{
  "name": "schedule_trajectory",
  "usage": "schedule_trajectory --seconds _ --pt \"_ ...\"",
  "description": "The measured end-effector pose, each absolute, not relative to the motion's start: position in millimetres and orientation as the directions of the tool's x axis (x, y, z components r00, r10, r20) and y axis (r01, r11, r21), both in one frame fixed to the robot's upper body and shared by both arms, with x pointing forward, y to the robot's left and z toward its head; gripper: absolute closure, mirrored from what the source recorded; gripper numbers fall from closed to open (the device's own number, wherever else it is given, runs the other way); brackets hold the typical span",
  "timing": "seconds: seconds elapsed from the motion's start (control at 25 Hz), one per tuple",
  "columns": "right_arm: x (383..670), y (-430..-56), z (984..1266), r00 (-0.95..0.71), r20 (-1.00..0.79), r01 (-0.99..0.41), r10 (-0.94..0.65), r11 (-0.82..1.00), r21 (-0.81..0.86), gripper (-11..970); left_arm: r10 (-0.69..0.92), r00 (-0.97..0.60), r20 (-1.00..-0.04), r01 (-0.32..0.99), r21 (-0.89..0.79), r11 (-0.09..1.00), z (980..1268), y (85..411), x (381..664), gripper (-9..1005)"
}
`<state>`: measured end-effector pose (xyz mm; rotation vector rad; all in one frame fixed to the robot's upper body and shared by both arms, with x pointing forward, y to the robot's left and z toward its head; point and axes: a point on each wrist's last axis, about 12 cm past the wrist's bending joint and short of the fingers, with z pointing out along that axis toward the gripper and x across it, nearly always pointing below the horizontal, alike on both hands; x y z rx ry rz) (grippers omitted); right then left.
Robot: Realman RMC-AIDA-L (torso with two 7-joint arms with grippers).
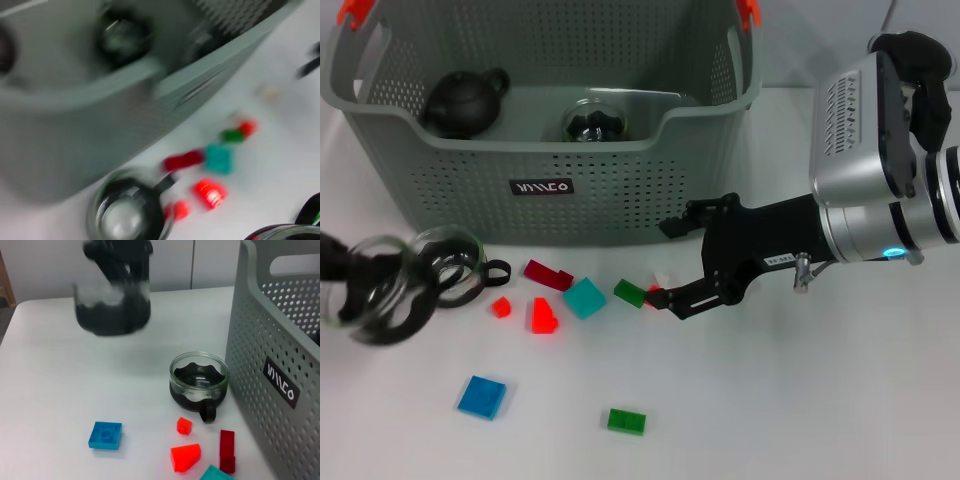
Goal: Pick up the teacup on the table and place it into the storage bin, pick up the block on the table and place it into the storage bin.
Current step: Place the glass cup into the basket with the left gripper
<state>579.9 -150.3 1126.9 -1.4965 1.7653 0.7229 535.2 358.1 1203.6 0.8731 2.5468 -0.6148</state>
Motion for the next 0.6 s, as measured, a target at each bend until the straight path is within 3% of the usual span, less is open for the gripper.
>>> schedule_trajectory --seconds 0.4,0.6 --pt "579 -152 1127 -0.096 -0.800 -0.984 -0.592 0.178 -0.013 28 0.440 -0.554 -0.707 0.777 -0.249 0.578 1260 325 564 952" --pt "578 -154 1125 -0.108 -0.801 -0.984 -0.589 0.180 0.000 28 0.429 -0.479 -0.766 0.792 -0.167 0.587 1286 308 592 951"
